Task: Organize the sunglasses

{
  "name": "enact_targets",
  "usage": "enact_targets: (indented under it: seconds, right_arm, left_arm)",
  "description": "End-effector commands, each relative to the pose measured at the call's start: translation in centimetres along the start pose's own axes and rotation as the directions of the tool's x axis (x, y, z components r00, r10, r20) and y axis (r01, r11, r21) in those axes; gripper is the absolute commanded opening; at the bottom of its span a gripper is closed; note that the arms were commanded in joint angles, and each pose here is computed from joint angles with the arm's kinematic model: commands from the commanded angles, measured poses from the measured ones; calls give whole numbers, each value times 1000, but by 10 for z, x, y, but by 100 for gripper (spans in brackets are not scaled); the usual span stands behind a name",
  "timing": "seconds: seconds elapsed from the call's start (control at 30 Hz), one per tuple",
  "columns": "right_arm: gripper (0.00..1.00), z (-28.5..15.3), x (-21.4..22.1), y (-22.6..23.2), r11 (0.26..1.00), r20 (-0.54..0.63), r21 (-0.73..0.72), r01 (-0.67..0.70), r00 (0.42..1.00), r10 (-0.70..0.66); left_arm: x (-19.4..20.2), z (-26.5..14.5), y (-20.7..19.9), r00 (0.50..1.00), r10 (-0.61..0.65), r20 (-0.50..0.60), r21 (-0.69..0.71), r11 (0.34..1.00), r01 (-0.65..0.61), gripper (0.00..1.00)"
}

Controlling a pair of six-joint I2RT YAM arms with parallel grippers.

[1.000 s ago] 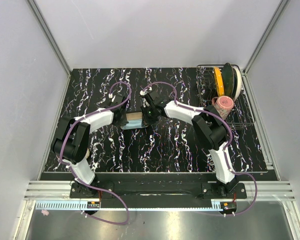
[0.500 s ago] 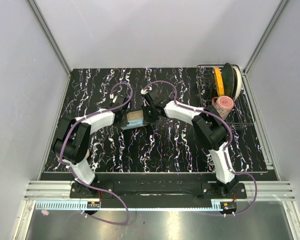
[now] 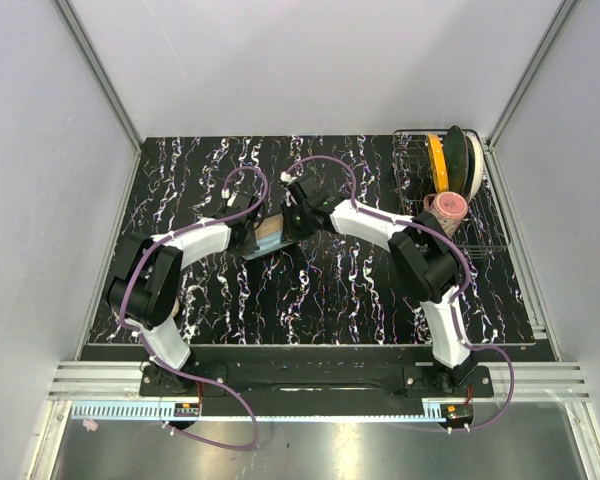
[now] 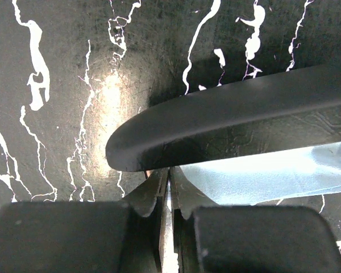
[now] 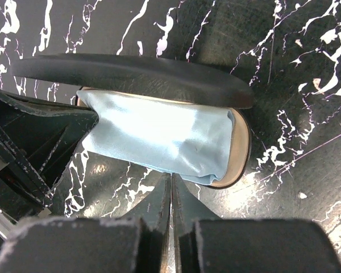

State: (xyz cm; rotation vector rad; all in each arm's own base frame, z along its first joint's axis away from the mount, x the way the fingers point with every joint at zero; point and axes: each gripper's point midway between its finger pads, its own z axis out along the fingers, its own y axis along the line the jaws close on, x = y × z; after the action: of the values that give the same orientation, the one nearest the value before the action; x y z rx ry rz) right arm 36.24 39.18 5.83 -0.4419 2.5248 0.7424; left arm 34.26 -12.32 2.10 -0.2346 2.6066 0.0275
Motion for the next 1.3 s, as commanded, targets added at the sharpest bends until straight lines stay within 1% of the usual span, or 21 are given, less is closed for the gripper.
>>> enact_targets:
  seconds: [0.0,0.17,0.3,0.47,0.57,0.63,0.73,0.93,1.03,1.17,1.27]
  right_arm:
    - [7,1,-13,7,1000,38,5,25,999,-25]
    - [7,10,-6,-10,998,31,62,29,999,-31]
    - [6,11,-11,-14,996,71,81,27,997,-33]
    - [6,-3,-33,2,1000,177,23,6,984,-10]
    - [7,-9,-42,11,1000,218,-9,10,976,-7]
    - [7,-8,-45,12,1000,221,-9,16,975,-14]
    - [8,0,-40,7,1000,194,6,28,981,-29]
    - [8,12,-23,-7,998,149,38,41,988,-46]
    - [8,8,-22,-7,998,152,42,39,987,-45]
    - [9,-3,-31,-5,998,184,54,40,982,-49]
    - [9,-14,-40,-8,995,205,98,28,978,-48]
  left_arm:
    - [-4,-6,3,1000,3,27,-14,1000,-2,9]
    - [-5,-7,3,1000,3,30,-13,1000,-3,9]
    - [-5,-7,3,1000,1,31,-13,1000,-1,9]
    - [-6,-9,2,999,3,34,-8,1000,-3,9]
    - [-6,-9,2,999,6,34,-7,1000,-6,9]
    - [-7,-10,2,999,5,37,-5,1000,-4,9]
    - [-8,-11,1,999,4,40,-3,1000,-4,10]
    - [-10,-14,0,999,1,48,3,1000,-1,10]
    - [-11,-14,0,999,2,49,4,1000,-2,10]
    - [-12,-15,0,999,0,51,4,1000,0,11]
    - [-11,-15,2,999,3,53,-5,1000,-3,10]
